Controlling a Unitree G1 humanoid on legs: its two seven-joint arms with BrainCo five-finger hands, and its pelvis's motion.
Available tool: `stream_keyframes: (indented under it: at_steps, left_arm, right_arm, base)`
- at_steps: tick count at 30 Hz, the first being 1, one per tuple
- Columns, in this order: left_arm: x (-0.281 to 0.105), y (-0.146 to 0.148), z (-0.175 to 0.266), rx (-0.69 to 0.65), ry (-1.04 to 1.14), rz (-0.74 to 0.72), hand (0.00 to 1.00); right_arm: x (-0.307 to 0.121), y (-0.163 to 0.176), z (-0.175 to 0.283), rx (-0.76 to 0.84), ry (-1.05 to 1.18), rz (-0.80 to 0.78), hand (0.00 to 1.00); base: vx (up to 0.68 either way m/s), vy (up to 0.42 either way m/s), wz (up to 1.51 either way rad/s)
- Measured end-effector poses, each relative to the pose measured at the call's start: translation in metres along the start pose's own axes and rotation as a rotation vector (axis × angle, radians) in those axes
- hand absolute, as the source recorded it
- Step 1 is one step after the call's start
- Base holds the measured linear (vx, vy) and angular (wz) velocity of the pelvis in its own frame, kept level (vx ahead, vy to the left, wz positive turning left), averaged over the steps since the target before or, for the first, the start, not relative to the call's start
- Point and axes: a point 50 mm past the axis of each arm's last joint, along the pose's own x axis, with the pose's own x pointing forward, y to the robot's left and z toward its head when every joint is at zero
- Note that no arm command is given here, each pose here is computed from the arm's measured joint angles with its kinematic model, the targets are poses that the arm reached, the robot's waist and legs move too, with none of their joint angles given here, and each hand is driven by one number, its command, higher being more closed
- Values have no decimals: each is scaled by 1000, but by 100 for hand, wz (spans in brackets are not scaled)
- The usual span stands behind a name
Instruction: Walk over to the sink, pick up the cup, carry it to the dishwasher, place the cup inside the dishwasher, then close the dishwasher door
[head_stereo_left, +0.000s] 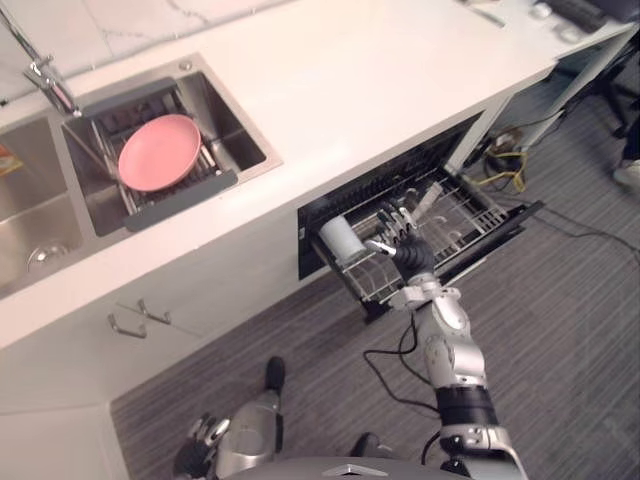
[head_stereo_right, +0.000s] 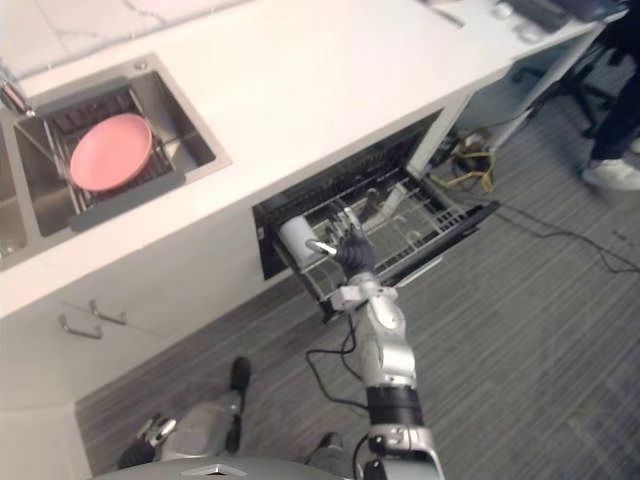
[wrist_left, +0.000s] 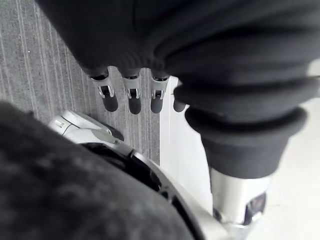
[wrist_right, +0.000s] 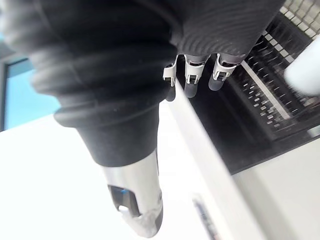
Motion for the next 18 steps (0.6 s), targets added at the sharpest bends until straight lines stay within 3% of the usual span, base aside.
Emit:
stream_keyframes:
  at_steps: [7,11,18]
  left_arm:
    - [-14,14,-15,-83,-2,188,0]
    - [-21,15,-29,-50,63,205,0]
    - [-18,11,-37,17,162,188,0]
  right_arm:
    - [-4,4,17,-6,-138,-35,0]
    - [-12,-25,57,-119,-298,-152,0]
    - [-19,-28,94,-111,-477,-192,0]
  base:
    - [-54,-37,65]
    - [30,96,145]
    - [39,168,57]
